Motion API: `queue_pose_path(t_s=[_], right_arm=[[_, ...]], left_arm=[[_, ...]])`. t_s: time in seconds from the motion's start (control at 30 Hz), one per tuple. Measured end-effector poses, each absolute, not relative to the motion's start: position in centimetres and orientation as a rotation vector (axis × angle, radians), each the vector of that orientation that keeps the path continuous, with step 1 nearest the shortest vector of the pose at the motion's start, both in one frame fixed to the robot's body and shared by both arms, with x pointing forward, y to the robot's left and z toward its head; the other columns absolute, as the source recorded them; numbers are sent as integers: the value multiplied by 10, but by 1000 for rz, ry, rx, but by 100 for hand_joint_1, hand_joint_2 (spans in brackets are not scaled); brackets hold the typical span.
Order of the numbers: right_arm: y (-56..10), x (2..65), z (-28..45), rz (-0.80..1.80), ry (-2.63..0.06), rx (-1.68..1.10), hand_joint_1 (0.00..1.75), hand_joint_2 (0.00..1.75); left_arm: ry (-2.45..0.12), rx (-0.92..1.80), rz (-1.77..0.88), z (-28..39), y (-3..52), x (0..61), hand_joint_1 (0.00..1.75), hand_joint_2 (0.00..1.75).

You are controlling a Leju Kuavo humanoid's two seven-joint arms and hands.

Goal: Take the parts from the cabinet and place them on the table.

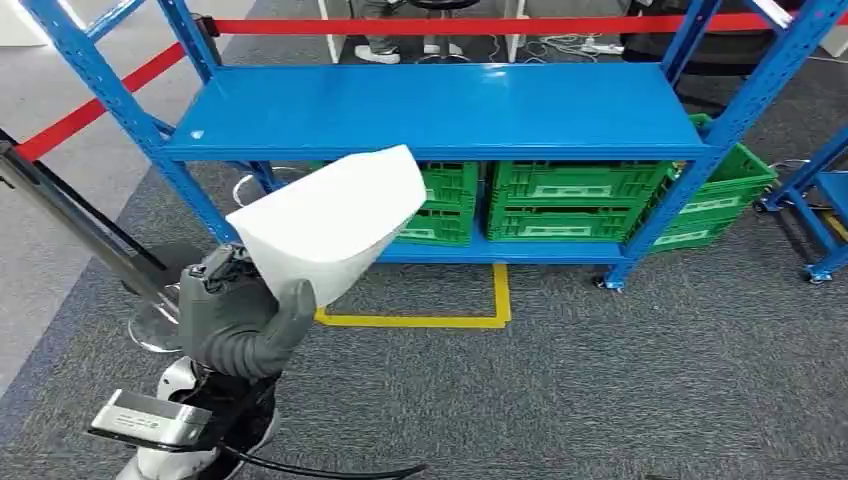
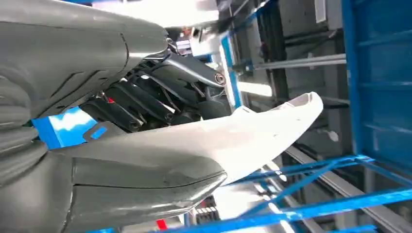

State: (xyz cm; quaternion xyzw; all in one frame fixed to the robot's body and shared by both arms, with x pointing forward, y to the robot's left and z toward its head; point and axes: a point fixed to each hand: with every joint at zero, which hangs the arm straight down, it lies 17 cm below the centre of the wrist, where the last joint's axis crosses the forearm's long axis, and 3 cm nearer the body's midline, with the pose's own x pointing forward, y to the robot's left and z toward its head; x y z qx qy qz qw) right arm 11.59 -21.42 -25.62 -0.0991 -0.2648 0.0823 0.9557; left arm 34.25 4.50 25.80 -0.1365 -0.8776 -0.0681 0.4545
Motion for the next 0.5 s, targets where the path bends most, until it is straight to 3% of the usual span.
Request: queue_pose_path(t_s=[0.5], right_arm=[[-230,112,-257,151,-542,-232,0,175]], left_arm=[[-2153,-448,-86,269,45,344,175,175]])
